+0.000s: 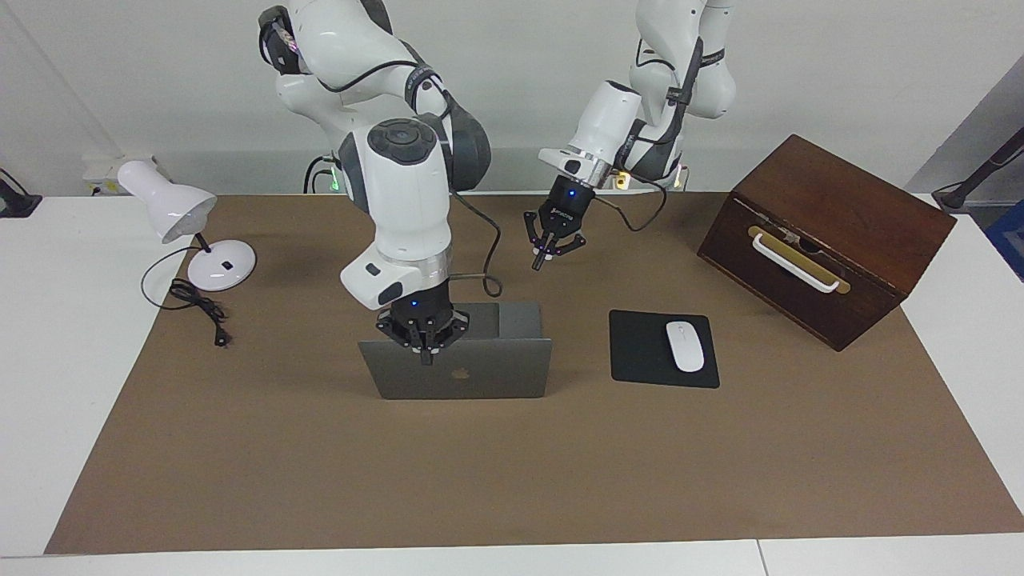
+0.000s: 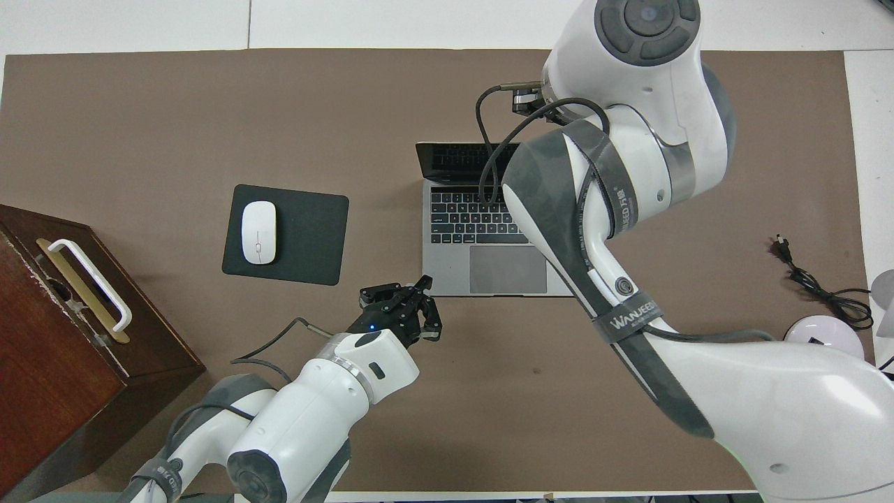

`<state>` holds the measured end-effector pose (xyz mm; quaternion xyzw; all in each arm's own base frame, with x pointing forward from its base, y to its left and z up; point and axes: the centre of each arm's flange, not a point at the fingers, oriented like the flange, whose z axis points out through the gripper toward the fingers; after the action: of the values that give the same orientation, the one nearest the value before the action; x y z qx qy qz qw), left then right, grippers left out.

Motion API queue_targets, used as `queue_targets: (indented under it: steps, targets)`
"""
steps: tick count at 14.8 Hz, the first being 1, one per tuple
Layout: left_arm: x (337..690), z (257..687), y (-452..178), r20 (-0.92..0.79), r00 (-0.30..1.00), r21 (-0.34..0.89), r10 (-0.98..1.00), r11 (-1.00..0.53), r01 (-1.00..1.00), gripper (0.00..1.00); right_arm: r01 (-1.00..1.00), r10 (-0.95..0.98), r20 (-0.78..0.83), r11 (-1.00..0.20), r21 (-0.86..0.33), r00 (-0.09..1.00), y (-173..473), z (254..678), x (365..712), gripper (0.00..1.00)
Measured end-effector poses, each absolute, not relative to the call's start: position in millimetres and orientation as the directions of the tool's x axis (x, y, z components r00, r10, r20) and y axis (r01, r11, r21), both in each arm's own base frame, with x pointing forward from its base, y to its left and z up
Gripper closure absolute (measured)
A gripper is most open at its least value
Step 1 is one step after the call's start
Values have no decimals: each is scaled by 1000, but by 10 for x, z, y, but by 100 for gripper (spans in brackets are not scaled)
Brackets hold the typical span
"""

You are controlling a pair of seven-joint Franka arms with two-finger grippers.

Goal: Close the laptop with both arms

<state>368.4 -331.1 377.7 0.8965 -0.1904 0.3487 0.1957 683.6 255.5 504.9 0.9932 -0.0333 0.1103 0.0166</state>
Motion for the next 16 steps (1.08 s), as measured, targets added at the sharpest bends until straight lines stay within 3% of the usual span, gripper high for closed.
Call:
queue_targets:
  steps: [7, 16]
  targets:
    - [3710, 3375, -3334, 724, 617, 124, -307, -823, -554, 99, -67, -62, 248, -998, 12, 967, 2569, 5082, 6862, 99]
    - [3864, 2972, -3447, 689, 641, 109, -339, -826, -554, 99, -65, -61, 251, -998, 10, 966, 2578, 5038, 6881, 99]
